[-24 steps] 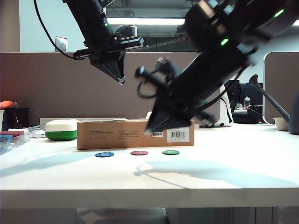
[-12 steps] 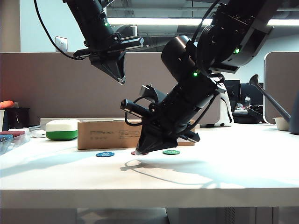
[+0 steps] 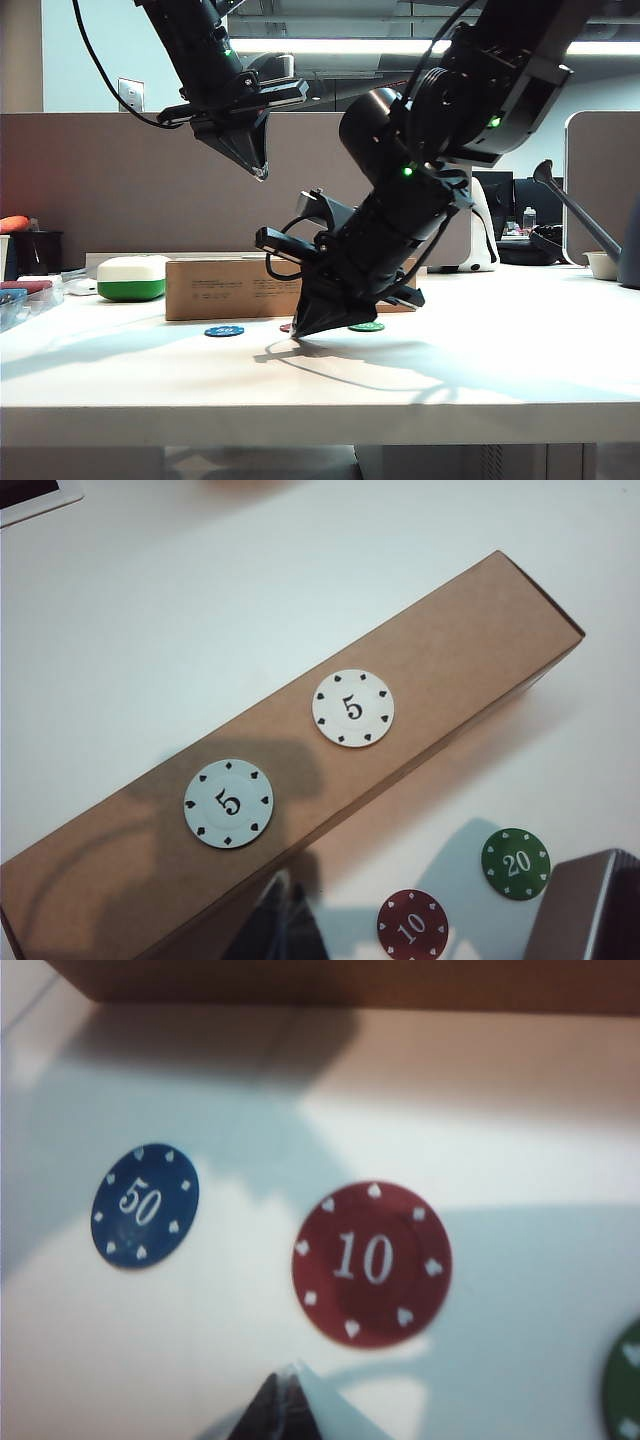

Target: Push the chip, whose value equals the sum of all the chip values on the rectangular box, forward next to the box.

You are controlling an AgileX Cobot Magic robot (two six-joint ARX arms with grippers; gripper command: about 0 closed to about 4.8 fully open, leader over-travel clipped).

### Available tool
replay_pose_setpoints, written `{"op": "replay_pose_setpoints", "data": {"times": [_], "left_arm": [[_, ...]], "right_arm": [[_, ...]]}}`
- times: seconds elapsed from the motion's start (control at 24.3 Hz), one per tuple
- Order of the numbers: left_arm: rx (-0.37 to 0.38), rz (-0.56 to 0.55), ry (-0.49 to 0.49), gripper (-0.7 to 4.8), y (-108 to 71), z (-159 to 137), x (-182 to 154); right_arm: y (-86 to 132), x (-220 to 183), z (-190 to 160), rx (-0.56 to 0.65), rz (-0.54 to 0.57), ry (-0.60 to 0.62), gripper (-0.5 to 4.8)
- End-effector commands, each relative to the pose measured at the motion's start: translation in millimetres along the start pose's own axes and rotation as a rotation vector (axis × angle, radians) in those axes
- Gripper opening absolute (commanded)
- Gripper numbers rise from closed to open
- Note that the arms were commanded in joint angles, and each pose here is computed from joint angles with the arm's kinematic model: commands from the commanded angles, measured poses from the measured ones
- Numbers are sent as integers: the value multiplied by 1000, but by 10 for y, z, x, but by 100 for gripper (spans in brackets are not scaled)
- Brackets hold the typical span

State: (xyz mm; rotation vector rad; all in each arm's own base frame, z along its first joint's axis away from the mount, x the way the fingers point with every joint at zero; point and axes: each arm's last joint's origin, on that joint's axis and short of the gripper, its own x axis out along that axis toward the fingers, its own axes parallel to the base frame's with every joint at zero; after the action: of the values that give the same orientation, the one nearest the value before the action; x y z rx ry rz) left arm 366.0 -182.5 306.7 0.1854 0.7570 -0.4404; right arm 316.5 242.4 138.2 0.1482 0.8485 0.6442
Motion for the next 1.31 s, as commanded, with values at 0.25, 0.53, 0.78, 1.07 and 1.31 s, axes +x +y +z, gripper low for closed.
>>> {"op": "replay_pose_setpoints", "data": {"times": [0.25, 0.53, 0.78, 1.07, 1.31], "left_arm": [[2, -3, -16, -5, -10, 21, -24], [2, -3, -16, -5, -8, 22, -24], [2, -3, -16, -5, -8, 22, -24], [2, -3, -16, -5, -8, 22, -24], [2, -3, -16, -5, -8, 22, -24]], "right_arm": [[-22, 102, 14, -2, -77, 10, -5], [-27, 162, 56, -8, -115, 21, -5], [-55, 290, 59, -5, -122, 37, -5], [-75, 316, 47, 1, -168, 76, -5], [-69, 282, 28, 7, -160, 119, -5]]}}
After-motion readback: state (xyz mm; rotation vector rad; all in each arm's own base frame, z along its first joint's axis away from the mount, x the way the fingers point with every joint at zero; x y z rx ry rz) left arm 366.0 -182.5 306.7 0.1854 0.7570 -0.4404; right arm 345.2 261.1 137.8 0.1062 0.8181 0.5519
